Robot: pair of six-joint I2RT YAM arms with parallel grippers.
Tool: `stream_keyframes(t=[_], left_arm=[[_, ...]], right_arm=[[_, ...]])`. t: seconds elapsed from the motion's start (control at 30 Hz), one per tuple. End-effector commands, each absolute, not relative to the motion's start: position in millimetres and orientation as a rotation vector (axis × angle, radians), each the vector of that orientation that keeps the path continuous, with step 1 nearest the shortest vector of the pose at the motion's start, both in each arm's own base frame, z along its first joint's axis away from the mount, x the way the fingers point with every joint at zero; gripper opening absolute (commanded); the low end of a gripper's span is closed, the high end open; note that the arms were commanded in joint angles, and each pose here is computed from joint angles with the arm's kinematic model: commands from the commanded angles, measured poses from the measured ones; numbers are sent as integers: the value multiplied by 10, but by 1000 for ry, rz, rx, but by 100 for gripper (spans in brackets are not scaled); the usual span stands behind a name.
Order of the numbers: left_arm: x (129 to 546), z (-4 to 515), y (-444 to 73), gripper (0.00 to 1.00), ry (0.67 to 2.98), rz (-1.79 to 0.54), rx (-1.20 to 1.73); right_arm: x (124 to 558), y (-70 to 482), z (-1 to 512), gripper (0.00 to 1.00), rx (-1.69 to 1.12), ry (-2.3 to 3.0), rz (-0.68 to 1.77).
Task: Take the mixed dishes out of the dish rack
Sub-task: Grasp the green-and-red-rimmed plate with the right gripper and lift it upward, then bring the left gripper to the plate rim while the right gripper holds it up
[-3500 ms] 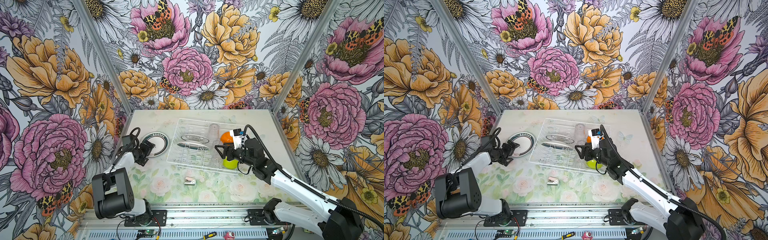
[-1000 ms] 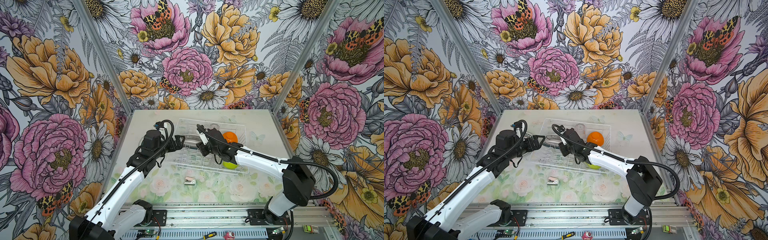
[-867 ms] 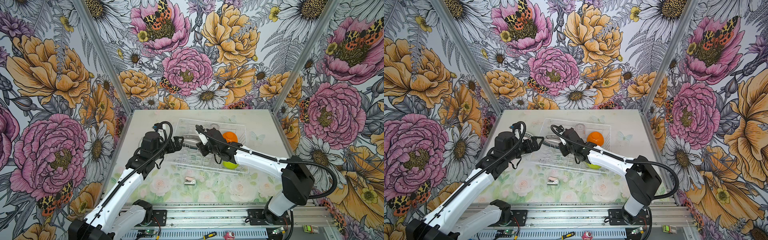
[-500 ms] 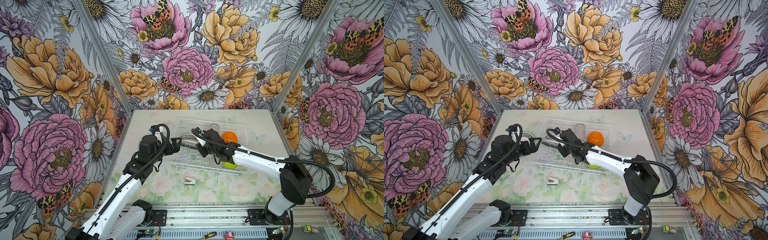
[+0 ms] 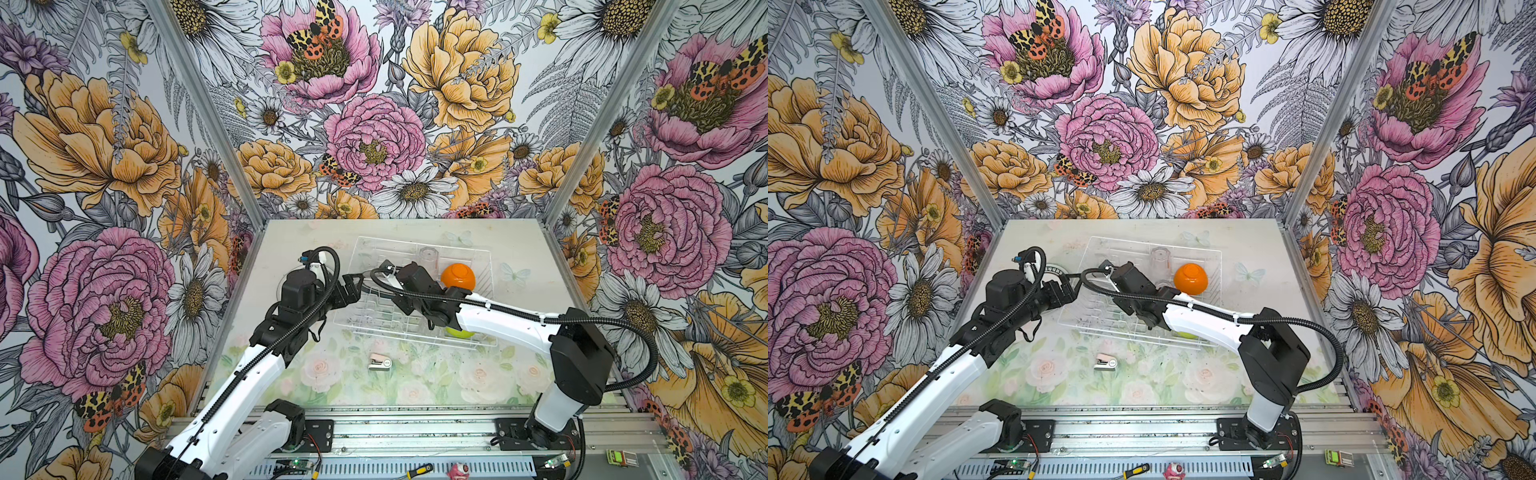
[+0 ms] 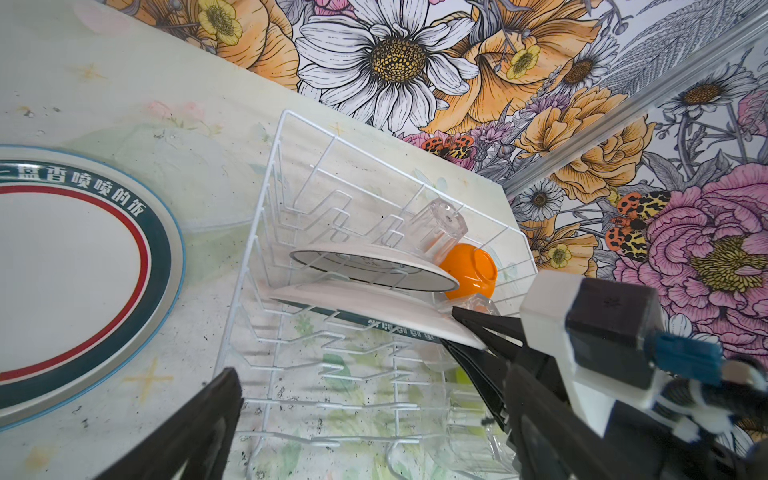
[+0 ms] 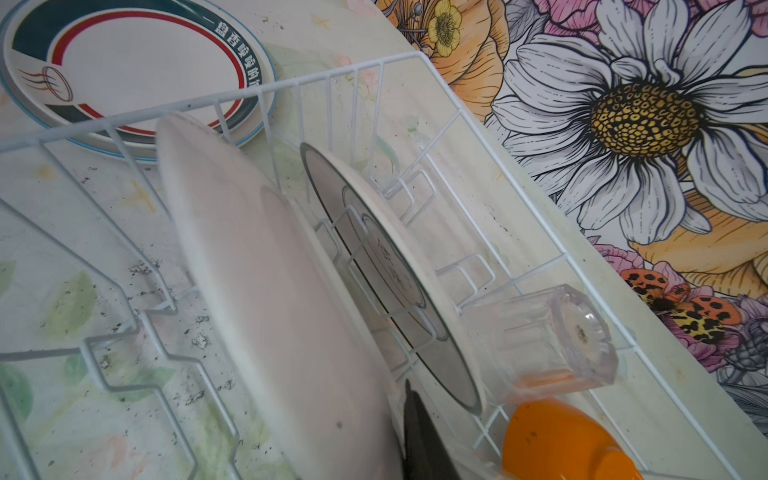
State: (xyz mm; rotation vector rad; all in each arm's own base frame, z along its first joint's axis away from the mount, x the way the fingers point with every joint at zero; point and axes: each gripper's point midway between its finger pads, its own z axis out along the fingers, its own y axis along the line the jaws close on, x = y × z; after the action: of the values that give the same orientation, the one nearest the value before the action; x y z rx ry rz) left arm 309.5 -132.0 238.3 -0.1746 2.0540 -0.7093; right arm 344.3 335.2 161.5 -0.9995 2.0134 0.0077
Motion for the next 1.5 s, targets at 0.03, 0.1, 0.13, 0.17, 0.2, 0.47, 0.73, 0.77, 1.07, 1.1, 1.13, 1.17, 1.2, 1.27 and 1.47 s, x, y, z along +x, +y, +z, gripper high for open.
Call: stream_keyframes(t=[0.03, 0.1, 0.13, 0.17, 0.2, 0.47, 0.73, 0.77, 1.07, 1.1, 1.13, 1.17, 1.2, 1.27, 1.47], left_arm=[[3136, 2395, -1323, 99, 2025, -740, -200], [3134, 2409, -1345, 99, 2016, -760, -197], [3134, 2408, -1347, 99, 2012, -765, -199], [3133, 2402, -1345, 99, 2011, -766, -203], [3132, 2391, -1343, 99, 2010, -767, -205], [3123, 2383, -1316, 99, 2009, -757, -216], [3121, 2404, -1289, 99, 1986, -762, -240], [3121, 2409, -1288, 99, 1983, -761, -240], [3118, 2378, -1282, 99, 1988, -761, -245], [3118, 2382, -1278, 99, 1986, -760, -247], [3118, 2376, -1276, 99, 1987, -759, -249], [3119, 2375, -1274, 99, 1987, -758, -250], [3119, 2378, -1275, 99, 1986, -758, -249], [3123, 2366, -1275, 99, 1988, -758, -251], [3155, 2330, -1302, 99, 1999, -767, -252]], right_arm=[[3427, 3359, 1518, 21, -1027, 2026, -49], [3436, 3337, 1521, 19, -1031, 2020, -67], [3445, 3325, 1531, 18, -1029, 2017, -76], [3454, 3320, 1549, 17, -1026, 2012, -84], [3459, 3318, 1560, 16, -1023, 2010, -89], [3545, 3252, 1689, 7, -1015, 1970, -176], [3524, 3238, 2026, 3, -960, 1924, -121], [3514, 3238, 2081, 2, -950, 1918, -103], [3426, 3211, 2457, 0, -859, 1881, 24], [3418, 3207, 2504, 0, -848, 1875, 40], [3409, 3197, 2539, 0, -838, 1872, 52], [3403, 3191, 2578, 0, -828, 1866, 65], [3400, 3177, 2618, 0, -816, 1863, 76], [3404, 3140, 2687, 0, -789, 1858, 94], [3399, 2973, 2925, 0, -663, 1854, 181]])
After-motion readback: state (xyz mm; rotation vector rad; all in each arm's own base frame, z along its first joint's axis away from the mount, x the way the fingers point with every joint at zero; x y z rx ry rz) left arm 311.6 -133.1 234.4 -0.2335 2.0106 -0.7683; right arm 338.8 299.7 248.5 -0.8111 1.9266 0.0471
